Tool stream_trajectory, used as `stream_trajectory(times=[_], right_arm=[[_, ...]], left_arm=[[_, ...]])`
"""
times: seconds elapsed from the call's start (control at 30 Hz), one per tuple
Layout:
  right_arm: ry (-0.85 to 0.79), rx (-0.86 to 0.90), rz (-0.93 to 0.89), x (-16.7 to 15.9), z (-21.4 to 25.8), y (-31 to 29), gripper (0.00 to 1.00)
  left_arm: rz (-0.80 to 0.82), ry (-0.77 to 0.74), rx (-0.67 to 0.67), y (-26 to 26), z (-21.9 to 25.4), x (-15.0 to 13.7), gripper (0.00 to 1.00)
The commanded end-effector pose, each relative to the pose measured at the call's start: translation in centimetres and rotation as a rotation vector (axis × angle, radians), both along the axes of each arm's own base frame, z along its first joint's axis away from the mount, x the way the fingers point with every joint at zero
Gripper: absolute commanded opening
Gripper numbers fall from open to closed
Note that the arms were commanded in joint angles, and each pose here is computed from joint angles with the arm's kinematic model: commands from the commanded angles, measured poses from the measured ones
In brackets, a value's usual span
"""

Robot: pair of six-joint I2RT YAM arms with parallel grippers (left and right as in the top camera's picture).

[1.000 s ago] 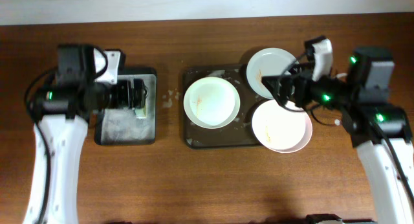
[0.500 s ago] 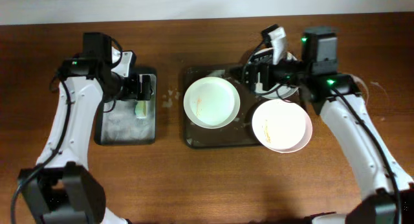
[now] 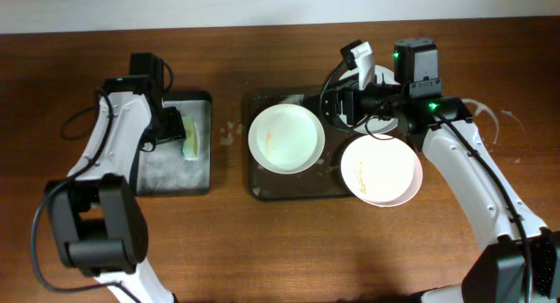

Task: Clean dirty plates on tray and stack at the side
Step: 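Grasp the green-and-yellow sponge with the left gripper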

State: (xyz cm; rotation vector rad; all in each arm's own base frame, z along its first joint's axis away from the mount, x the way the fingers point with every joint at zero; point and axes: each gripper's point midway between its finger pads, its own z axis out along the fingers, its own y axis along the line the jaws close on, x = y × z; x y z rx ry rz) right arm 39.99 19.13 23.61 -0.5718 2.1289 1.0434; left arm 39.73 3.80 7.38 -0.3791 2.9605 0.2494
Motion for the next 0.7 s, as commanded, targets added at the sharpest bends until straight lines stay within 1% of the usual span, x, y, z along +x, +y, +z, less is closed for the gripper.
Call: stream_trajectory(times=[0.0,0.17,0.27,0.43,0.6,0.63,0.67], right_arm=[[-0.018,0.017,0.018,0.1,0.9,0.4,0.94],[-0.018,0.016,0.018,0.1,0.9,0.4,0.94],[-0.018,0.016,0.018,0.1,0.9,0.4,0.94],[-0.018,0.016,0.018,0.1,0.9,0.4,0.94],[-0.019,0.016,0.018,0.1,0.9,0.4,0.94],[-0.018,0.017,0.018,0.1,0.9,0.4,0.94],[-0.018,0.017,0.018,0.1,0.9,0.4,0.94]], left_arm=[[0.007,0.023,0.023,-0.2,-1.8,0.7,0.71],[-0.006,0.029,0.015,-0.9,-2.7,1.0,0.70],[-0.029,0.014,-0.045,-2.5,-2.8,1.4,0.70],[-0.068,-0.012,-0.064,-4.4,-2.8,2.1,0.71],[-0.079,-0.038,-0.092,-5.1,-2.1,2.9,0.72],[-0.079,-0.047,-0.095,-5.2,-1.8,3.1,0.73],[-0.080,-0.055,-0.096,-5.2,-1.6,3.4,0.77]])
